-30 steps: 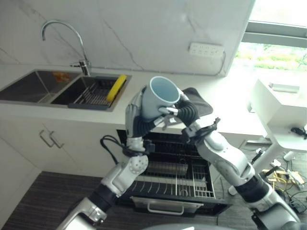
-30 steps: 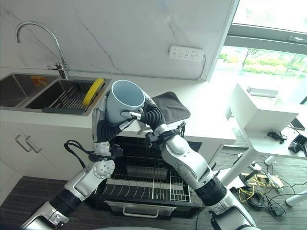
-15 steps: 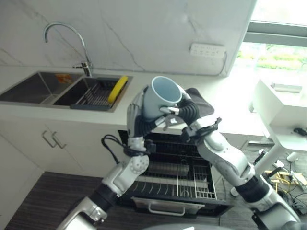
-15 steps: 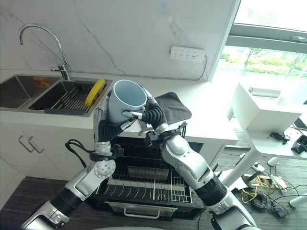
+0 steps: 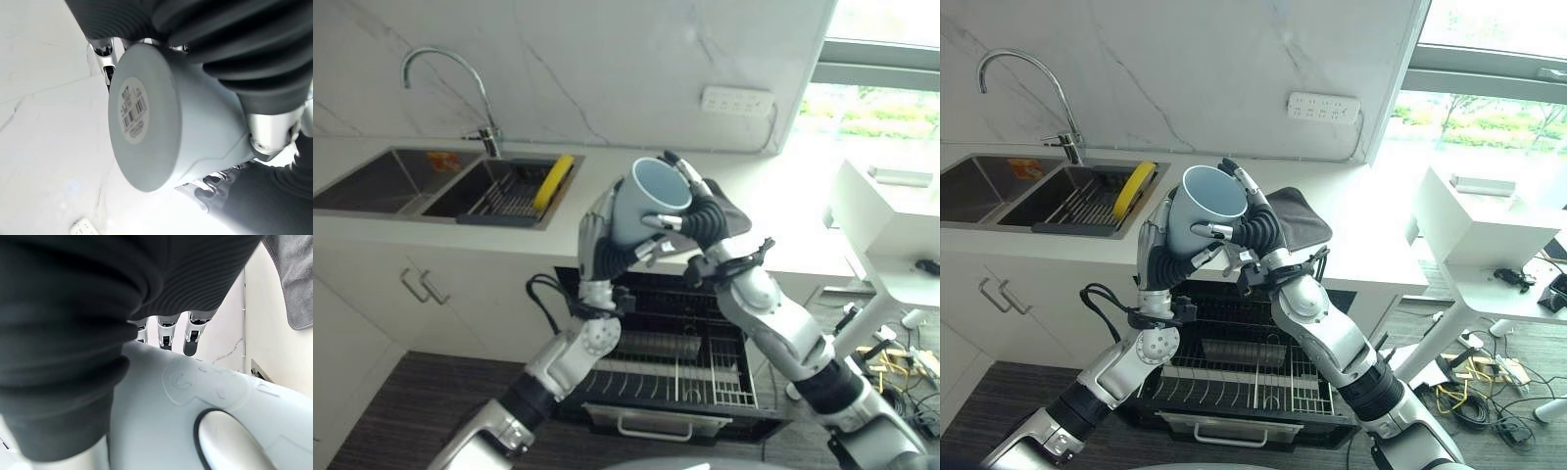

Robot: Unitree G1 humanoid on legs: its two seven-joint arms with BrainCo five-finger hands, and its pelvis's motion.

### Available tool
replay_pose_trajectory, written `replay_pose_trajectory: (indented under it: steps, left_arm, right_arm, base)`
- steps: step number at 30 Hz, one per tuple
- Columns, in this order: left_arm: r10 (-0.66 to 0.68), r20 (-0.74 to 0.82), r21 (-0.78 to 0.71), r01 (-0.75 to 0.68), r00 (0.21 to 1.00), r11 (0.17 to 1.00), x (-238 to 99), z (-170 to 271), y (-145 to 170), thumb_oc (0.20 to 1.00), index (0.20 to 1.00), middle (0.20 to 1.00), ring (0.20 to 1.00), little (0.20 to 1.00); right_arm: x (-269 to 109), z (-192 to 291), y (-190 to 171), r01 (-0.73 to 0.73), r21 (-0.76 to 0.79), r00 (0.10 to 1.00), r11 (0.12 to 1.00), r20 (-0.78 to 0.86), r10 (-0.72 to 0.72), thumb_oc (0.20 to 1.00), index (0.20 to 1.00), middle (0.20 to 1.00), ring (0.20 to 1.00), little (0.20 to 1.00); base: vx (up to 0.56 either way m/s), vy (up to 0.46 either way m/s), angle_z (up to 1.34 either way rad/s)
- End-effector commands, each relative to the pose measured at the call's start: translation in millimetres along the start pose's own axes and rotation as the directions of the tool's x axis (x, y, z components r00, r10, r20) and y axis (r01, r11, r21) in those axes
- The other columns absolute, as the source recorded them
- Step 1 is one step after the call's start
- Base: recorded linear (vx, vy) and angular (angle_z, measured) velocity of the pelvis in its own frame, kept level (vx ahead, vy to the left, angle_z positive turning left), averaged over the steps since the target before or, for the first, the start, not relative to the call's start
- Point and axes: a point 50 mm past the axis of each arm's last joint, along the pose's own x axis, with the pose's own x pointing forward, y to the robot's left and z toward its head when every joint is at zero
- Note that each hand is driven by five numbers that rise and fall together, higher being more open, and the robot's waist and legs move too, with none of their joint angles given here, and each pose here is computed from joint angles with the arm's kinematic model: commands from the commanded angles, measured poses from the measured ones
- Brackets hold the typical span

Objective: Place the dishes in the dishwasher.

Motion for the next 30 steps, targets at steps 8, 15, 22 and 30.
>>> replay_pose_trajectory:
  steps: [8,15,22,30]
  left_arm:
    - [-0.080,0.207,-0.060,0.094,0.975,0.994,14,25,-18,0.200,0.200,0.200,0.200,0.200]
    - [-0.045,0.258,-0.077,0.067,0.965,0.995,14,31,-15,0.200,0.200,0.200,0.200,0.200]
    - [-0.042,0.274,-0.071,0.064,0.961,0.995,15,33,-16,0.200,0.200,0.200,0.200,0.200]
    - [-0.043,0.287,-0.067,0.065,0.957,0.996,15,34,-17,0.200,0.200,0.200,0.200,0.200]
  right_arm:
    - [24,55,25,-0.136,0.055,0.965,0.989,0.235,0.120,1.000,1.000,1.000,1.000,1.000]
    - [23,40,28,-0.174,0.183,0.976,0.968,0.162,0.145,1.000,1.000,1.000,1.000,1.000]
    - [22,36,30,-0.197,0.197,0.974,0.960,0.149,0.170,1.000,1.000,1.000,1.000,1.000]
    - [22,37,31,-0.204,0.207,0.973,0.957,0.153,0.175,1.000,1.000,1.000,1.000,1.000]
  base:
    - [0.00,0.000,0.00]
    - [0.00,0.000,0.00]
    - [0.00,0.000,0.00]
    - [0.00,0.000,0.00]
